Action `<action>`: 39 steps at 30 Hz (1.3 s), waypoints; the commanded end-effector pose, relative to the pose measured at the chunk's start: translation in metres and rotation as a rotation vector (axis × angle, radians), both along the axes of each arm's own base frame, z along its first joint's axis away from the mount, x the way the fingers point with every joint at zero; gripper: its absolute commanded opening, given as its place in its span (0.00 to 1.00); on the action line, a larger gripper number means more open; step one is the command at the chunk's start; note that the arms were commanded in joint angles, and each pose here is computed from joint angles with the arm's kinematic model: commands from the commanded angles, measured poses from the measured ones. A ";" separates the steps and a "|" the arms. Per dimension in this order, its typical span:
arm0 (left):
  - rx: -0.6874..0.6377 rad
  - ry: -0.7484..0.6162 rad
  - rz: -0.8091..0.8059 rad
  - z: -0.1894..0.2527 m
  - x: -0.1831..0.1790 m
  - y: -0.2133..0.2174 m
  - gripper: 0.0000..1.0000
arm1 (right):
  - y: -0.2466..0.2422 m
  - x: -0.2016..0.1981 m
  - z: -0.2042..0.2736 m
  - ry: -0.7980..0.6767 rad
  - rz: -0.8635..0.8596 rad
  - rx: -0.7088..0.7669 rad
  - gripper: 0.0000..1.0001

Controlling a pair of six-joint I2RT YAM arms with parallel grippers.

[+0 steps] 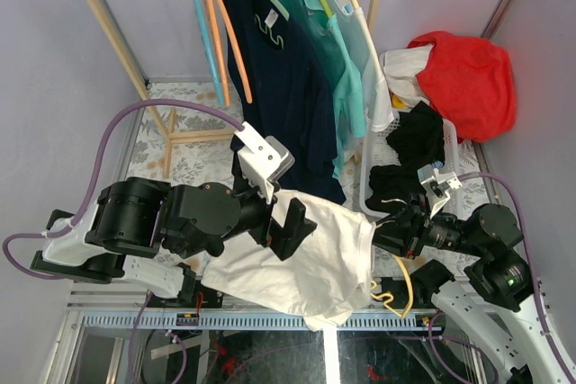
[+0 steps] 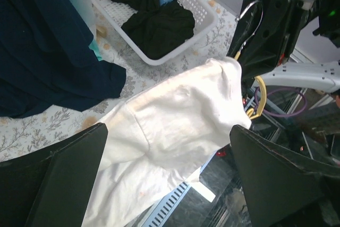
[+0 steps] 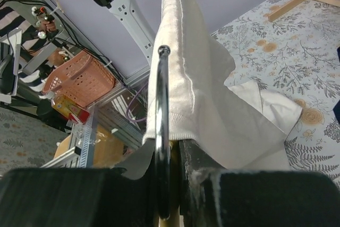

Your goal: Place the t-shirt on the hanger

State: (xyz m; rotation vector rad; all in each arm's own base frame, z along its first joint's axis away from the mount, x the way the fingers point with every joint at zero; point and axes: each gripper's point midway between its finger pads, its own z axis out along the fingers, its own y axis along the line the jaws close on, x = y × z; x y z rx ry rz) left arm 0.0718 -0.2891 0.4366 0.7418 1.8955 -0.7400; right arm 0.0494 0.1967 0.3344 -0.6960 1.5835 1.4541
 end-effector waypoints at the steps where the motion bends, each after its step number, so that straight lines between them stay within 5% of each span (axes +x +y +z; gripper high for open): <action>1: 0.064 0.007 -0.068 -0.008 -0.010 0.009 1.00 | -0.001 -0.001 0.024 -0.075 -0.004 0.033 0.00; 14: 0.221 -0.127 -0.045 -0.027 0.007 -0.009 1.00 | 0.006 -0.017 0.015 -0.044 0.156 0.003 0.00; 27: 0.133 0.014 -0.378 -0.037 -0.047 -0.026 1.00 | 0.011 -0.032 0.017 -0.066 0.309 0.003 0.00; 39: 0.156 0.056 -0.425 -0.057 -0.029 -0.047 1.00 | 0.012 -0.037 0.024 -0.080 0.364 0.032 0.00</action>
